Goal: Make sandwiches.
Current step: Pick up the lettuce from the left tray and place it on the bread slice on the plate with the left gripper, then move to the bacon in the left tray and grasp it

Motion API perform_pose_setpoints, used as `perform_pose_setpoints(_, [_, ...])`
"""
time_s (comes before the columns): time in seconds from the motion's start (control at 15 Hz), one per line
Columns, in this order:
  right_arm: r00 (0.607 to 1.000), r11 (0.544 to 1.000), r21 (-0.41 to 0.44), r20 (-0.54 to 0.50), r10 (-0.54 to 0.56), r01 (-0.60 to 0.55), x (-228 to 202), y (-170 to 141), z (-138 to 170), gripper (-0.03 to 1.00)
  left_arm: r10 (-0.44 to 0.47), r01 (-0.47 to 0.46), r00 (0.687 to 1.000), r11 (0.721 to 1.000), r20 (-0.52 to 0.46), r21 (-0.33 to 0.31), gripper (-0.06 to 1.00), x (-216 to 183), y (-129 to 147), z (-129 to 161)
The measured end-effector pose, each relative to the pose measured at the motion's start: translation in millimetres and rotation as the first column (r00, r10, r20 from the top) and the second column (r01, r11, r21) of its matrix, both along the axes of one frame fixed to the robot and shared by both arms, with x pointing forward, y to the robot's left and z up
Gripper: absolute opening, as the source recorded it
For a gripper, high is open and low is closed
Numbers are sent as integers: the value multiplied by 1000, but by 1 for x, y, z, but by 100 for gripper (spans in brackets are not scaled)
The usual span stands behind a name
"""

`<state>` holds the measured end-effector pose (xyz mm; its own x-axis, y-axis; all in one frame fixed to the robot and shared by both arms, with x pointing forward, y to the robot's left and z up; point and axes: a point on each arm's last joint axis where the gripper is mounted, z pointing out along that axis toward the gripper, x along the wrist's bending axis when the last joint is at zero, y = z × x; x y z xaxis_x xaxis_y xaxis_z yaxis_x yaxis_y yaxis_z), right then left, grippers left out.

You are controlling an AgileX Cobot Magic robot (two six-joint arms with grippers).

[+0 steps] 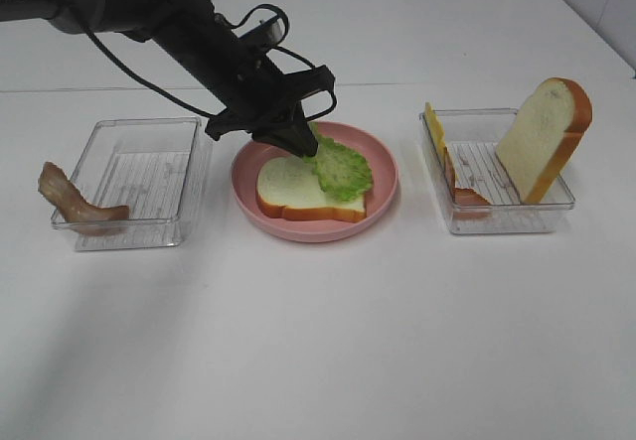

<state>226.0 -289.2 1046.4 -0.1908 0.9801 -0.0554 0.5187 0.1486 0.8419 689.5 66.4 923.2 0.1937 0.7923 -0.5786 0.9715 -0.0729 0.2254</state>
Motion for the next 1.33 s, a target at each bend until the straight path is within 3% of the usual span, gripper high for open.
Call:
perform_pose_setpoints(0.33, [1000,1000,0,0,0,0,0,0,0,75,52,-45,997,993,-60,107,7,-2,9,-6])
perform_pose_setpoints(0.47, [1000,1000,0,0,0,0,0,0,0,75,61,-52,997,988,-53,148,26,-2,12,-6])
perform_pose_setpoints(0.67, [1000,1000,0,0,0,0,0,0,0,75,57,-53,998,988,-24,142,71,0,12,4])
perform_pose_setpoints(0.73, [1000,1000,0,0,0,0,0,0,0,75,51,-50,999,989,-7,140,78,1,12,10])
perform_pose_setpoints(0.93, [1000,1000,0,0,0,0,0,0,0,75,10,-24,997,982,79,187,83,1,17,44])
perform_pose_setpoints(1.0, [1000,1000,0,0,0,0,0,0,0,75,-14,-10,995,973,100,230,83,-3,22,59])
perform_pose_setpoints(1.13, [1000,1000,0,0,0,0,0,0,0,75,-49,6,993,928,104,373,83,-14,39,87])
perform_pose_setpoints(1.33, [1000,1000,0,0,0,0,0,0,0,75,-27,-72,984,841,175,536,83,-22,63,120])
